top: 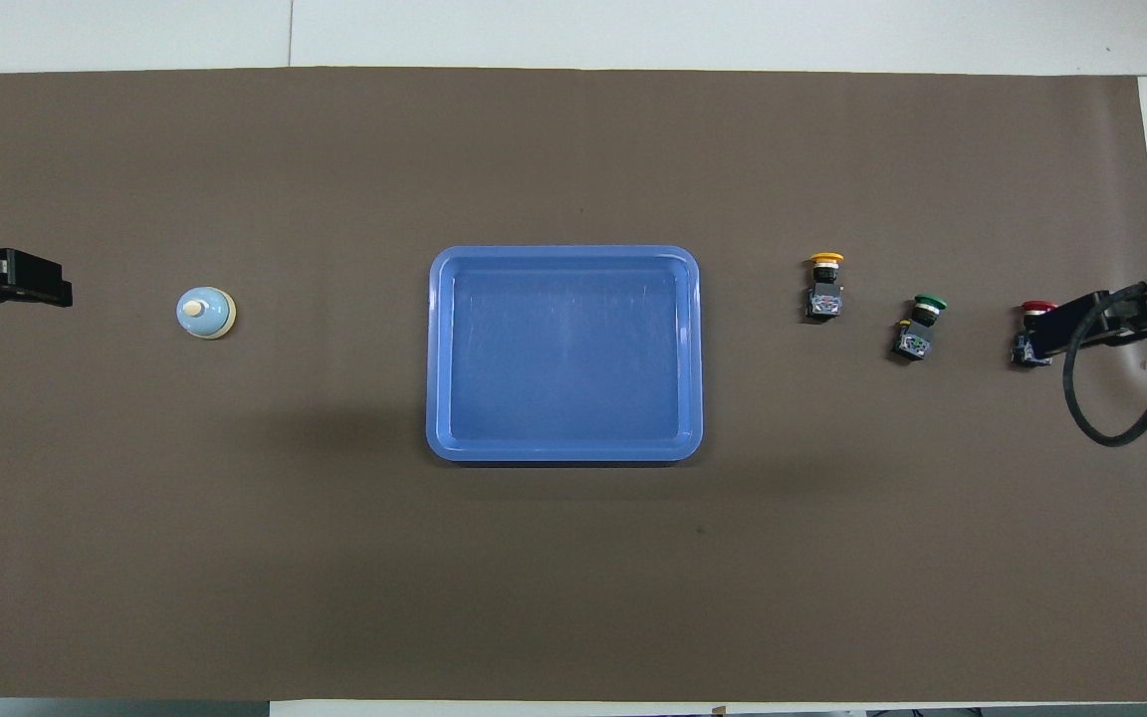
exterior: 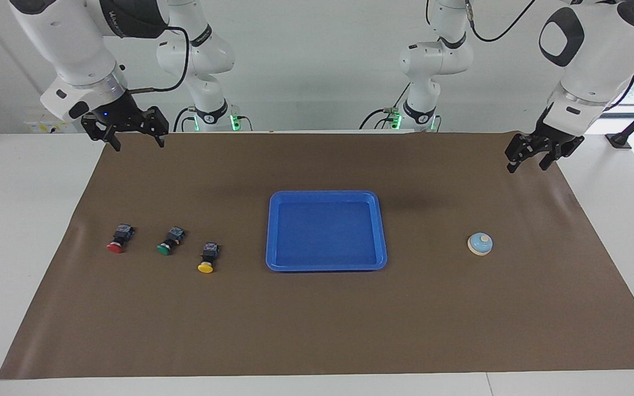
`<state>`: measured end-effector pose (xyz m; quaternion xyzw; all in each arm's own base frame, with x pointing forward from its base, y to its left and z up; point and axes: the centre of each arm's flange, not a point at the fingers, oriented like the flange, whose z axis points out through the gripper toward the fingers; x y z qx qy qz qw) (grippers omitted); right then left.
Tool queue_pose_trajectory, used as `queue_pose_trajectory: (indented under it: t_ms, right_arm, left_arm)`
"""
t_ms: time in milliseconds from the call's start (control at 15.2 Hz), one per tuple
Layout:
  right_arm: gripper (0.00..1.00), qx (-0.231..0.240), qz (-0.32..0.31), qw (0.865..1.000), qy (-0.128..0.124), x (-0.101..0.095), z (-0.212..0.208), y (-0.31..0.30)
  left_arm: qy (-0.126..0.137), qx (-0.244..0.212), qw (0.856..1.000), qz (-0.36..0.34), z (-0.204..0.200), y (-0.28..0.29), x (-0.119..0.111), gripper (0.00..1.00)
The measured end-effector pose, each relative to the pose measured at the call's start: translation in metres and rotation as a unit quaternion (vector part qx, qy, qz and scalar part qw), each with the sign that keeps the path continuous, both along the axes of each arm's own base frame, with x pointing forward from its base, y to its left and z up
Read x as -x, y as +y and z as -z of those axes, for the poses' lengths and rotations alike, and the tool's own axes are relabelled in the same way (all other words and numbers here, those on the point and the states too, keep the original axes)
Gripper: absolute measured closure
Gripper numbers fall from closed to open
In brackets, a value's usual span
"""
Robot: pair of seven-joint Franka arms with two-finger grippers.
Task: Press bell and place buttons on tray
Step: 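Move the left gripper over the white call bell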
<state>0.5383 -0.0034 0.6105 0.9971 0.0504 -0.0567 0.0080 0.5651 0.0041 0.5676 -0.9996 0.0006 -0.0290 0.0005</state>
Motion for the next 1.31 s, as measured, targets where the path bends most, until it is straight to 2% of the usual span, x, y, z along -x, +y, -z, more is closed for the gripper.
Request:
queue_pose_trajectory:
  t_ms: [394, 590, 787, 1312]
  right_arm:
    - [0.0, 0.0, 0.0, 1.0, 0.0, 0.0, 0.0, 0.0]
    - [0.0, 0.0, 0.0, 1.0, 0.0, 0.0, 0.0, 0.0]
    - [0.0, 0.0, 0.0, 1.0, 0.0, 0.0, 0.0, 0.0]
    - [0.0, 0.0, 0.0, 1.0, 0.0, 0.0, 0.0, 0.0]
  left_arm:
    - [-0.003, -0.001, 1.0, -0.007, 0.104, 0.011, -0.05, 0.98]
    - [-0.009, -0.001, 1.0, -0.009, 0.147, 0.014, -0.068, 0.99]
    - [-0.001, -0.001, 1.0, -0.007, 0.174, 0.012, -0.075, 0.99]
    - [0.019, 0.0, 1.0, -0.001, 0.201, 0.003, -0.066, 0.99]
